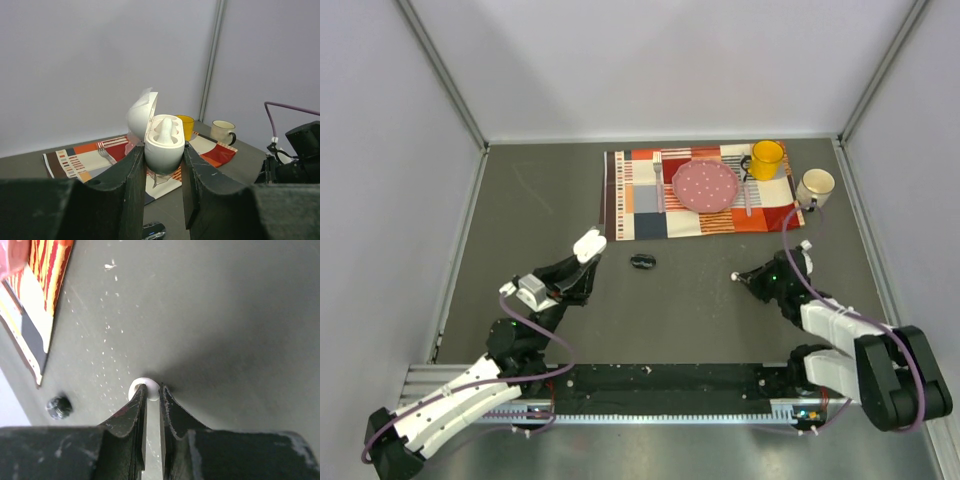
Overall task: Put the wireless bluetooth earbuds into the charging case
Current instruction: Pick up the earbud from the center of the board.
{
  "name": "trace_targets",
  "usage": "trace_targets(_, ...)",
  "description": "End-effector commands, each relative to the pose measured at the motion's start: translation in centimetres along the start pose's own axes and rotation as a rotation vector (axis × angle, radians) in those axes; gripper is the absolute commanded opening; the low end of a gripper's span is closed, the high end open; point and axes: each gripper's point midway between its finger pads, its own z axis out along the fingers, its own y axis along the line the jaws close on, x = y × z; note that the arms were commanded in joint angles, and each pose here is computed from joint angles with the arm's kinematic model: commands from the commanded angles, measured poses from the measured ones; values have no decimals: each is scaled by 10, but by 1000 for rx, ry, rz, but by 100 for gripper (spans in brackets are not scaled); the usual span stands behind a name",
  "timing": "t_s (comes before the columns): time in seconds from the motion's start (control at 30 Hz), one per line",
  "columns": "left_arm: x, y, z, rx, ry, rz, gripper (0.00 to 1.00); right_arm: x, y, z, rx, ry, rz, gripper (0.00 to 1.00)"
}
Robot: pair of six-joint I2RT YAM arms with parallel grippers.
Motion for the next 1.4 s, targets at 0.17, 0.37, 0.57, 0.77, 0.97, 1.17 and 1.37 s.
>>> trace_targets(0.17, -10, 2, 1, -19, -42, -35, 0, -10, -2, -11, 22, -106, 221, 24)
trace_targets(0.37, -10, 2, 2, -18, -41, -33, 0, -2, 8, -16, -1, -43, 176, 38)
trace_targets(0.57, -11, 2, 1, -19, -42, -28, 0, -31, 28, -33, -34, -144, -64, 37)
trace_targets(0.77, -12, 2, 0, -19, -47, -31, 0, -61, 24, -31, 33, -191, -307, 38)
trace_targets(0.97, -12, 0, 0, -10, -44, -35, 0, -38, 43, -8, -58, 31, -377, 38)
trace_targets(1.17, -14, 2, -1, -16, -45, -32, 0, -25, 49, 8, -96, 126, -380, 38)
trace_targets(1.37, -15, 3, -1, -22, -47, -27, 0, -24, 37, 9, -48, 130, -373, 38)
